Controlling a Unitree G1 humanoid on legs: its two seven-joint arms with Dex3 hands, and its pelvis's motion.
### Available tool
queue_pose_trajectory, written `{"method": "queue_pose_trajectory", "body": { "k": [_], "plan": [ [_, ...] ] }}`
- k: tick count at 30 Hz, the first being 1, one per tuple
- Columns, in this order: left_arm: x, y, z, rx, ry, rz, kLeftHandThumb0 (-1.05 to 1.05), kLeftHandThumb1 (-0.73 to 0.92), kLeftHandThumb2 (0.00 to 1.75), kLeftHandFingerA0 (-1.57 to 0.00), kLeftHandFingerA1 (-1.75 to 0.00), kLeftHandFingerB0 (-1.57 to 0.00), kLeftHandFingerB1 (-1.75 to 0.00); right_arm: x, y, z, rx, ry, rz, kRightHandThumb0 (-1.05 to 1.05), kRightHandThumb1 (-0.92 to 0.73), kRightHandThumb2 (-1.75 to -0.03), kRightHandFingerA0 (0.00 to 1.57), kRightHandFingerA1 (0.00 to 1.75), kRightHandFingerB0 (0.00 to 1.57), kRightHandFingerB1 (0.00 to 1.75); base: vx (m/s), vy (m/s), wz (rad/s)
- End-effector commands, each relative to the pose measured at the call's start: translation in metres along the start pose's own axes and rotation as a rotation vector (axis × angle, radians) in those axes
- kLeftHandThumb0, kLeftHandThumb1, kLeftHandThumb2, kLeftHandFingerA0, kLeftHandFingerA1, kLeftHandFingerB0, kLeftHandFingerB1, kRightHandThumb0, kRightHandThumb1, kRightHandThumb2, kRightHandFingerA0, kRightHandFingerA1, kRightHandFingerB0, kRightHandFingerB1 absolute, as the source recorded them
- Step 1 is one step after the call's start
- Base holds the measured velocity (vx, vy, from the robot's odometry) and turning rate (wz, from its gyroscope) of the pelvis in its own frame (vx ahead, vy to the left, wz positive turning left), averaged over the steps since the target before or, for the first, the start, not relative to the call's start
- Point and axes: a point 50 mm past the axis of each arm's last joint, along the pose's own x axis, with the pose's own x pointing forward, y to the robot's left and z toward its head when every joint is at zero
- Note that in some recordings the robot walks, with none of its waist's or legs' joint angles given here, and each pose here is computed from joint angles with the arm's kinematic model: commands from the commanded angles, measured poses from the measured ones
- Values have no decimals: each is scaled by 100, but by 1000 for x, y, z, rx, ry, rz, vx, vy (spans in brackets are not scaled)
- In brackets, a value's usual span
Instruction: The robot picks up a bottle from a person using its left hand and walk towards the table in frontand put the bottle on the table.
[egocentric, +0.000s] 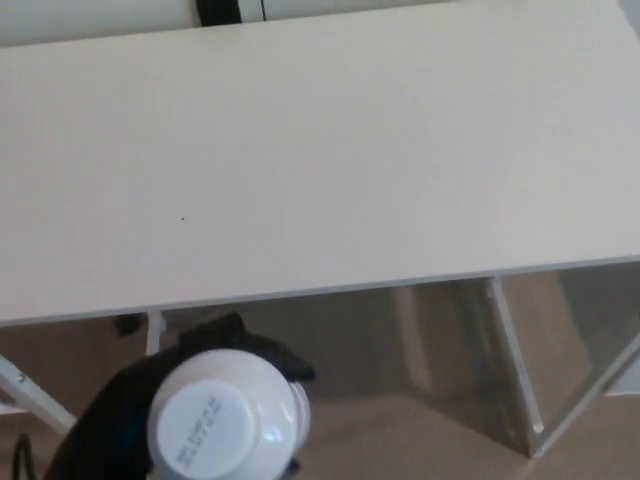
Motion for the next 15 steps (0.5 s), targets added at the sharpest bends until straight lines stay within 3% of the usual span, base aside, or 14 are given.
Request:
{"method": "queue_pose_trajectory", "body": {
  "k": [1, 7, 15],
  "plan": [
    [7, 16, 9, -18, -45, 51, -15, 65, 91, -116, -123, -82, -121, -2, -1, -6, -13, 20, 4, -40, -70, -61, 66, 49, 57, 42, -60, 35, 99],
    [22, 27, 13, 28, -52, 77, -15, 64, 91, -118, -122, -83, -121, -1, -1, -6, 4, 24, 3, -39, -71, -61, 66, 49, 56, 42, -30, 60, 14],
    [75, 60, 25, 77, -98, 125, -13, 64, 92, -117, -128, -84, -114, -1, 2, -4, -7, 24, 25, -39, -71, -61, 66, 48, 55, 41, 10, -4, 2]
  ]
}}
